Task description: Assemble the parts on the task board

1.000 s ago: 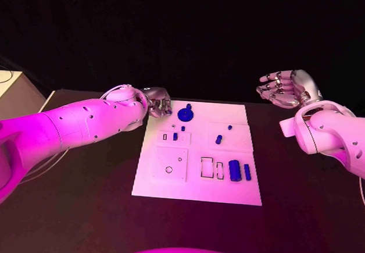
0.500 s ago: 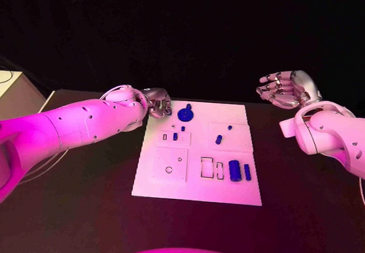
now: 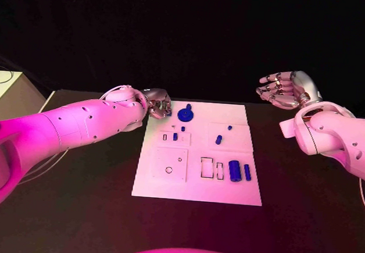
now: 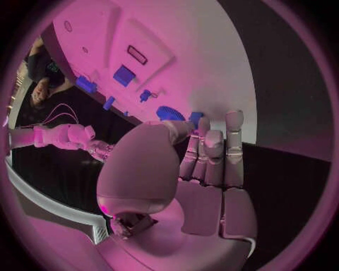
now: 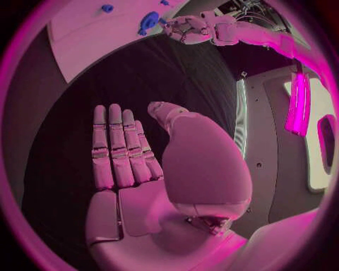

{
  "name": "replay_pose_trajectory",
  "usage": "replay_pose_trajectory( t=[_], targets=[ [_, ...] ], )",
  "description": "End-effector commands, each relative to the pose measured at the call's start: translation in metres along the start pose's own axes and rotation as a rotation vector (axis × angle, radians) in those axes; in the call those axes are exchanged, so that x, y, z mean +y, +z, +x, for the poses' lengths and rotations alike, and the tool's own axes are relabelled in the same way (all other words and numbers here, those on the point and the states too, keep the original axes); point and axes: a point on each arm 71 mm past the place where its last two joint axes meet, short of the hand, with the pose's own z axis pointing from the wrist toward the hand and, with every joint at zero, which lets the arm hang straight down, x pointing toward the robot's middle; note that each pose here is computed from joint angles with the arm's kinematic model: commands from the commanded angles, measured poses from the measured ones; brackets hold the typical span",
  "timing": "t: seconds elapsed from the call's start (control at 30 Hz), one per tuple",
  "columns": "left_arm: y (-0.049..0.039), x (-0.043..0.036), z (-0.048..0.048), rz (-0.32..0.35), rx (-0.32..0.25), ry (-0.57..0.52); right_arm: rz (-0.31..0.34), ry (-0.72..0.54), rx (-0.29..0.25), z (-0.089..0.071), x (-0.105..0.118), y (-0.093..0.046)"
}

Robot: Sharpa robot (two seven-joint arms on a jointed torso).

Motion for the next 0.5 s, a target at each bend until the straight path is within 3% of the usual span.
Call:
replay_pose_trajectory(
  t=[0.03, 0.5],
  targets=[
    [-0.0004, -0.0011, 0.0052, 0.014, 0.031, -0.001, -0.007, 0.001, 0.014, 0.0012, 0.0003, -0.0003],
    [-0.003, -0.0026, 0.0032, 0.047, -0.006, 0.0, -0.004, 0.001, 0.014, 0.0007, -0.0008, -0.0008]
  ],
)
